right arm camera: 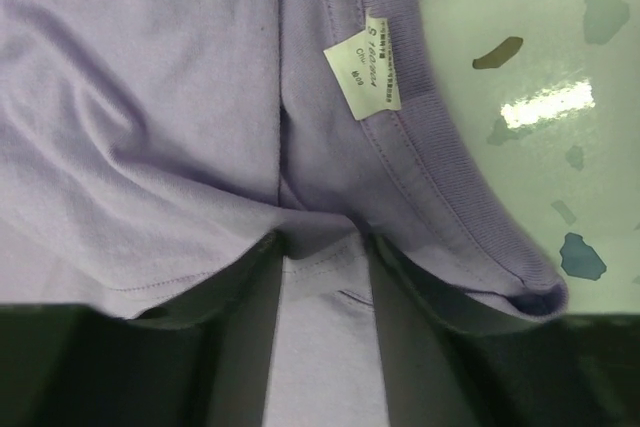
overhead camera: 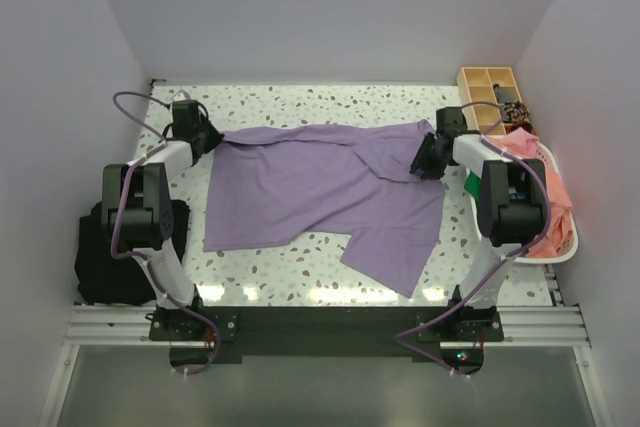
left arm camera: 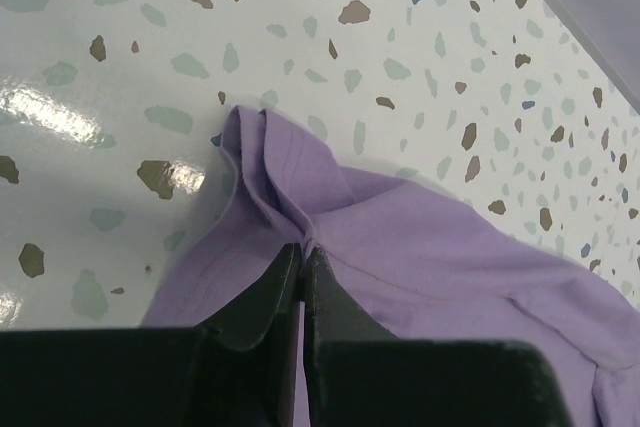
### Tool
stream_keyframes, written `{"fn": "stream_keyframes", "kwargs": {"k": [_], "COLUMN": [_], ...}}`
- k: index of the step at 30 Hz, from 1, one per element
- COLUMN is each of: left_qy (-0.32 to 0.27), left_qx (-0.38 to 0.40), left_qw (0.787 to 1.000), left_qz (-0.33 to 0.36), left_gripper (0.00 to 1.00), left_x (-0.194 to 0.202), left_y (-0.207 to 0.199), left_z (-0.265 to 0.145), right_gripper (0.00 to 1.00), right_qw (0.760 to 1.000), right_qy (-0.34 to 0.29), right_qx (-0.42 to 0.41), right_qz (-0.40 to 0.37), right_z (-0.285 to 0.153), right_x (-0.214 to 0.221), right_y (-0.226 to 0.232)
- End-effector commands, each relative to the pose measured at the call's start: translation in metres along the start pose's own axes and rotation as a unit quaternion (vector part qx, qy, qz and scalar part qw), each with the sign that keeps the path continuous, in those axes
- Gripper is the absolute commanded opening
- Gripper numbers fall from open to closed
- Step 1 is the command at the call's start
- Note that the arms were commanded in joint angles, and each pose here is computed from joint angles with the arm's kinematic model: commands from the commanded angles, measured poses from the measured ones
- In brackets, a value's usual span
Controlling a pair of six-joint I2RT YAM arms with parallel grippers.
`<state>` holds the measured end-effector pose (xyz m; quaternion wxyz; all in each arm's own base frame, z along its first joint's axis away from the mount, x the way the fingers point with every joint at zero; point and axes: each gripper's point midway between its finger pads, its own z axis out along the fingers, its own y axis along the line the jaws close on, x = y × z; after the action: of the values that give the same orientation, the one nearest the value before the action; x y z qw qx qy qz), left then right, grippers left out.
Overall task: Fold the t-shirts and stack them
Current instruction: Fold the flattened tshirt in 1/3 of the way
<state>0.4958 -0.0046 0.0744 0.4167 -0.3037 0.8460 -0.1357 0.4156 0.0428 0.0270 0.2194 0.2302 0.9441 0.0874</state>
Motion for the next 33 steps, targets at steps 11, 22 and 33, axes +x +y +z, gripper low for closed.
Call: {"fn": "stream_keyframes", "kwargs": {"k": [11, 22, 33], "left_qy": [-0.029, -0.058, -0.026], "left_qx": [0.012, -0.063, -0.074], "left_qw": [0.999, 0.992, 0.991], "left_qz": [0.027, 0.097, 0.11], "left_gripper": [0.03, 0.02, 0.02], "left_x": [-0.022, -0.051, -0.036], "left_y": [-0.007, 0.012, 0.021], "left_z": [-0.01, -0.039, -0.028], "right_gripper": [0.0, 0.0, 0.0], "right_qw": [0.995, 0.987, 0.995], "right_qy": [-0.062, -0.155, -0.098], "right_qx": [-0.081, -0.044, 0.002], "right_qz": [-0.018, -0.009, -0.006], "right_z": [-0.046, -0.124, -0.106], "right_x": [-0.026, -0.06, -0.026], "right_y": [0.032, 0.024, -0.002]}}
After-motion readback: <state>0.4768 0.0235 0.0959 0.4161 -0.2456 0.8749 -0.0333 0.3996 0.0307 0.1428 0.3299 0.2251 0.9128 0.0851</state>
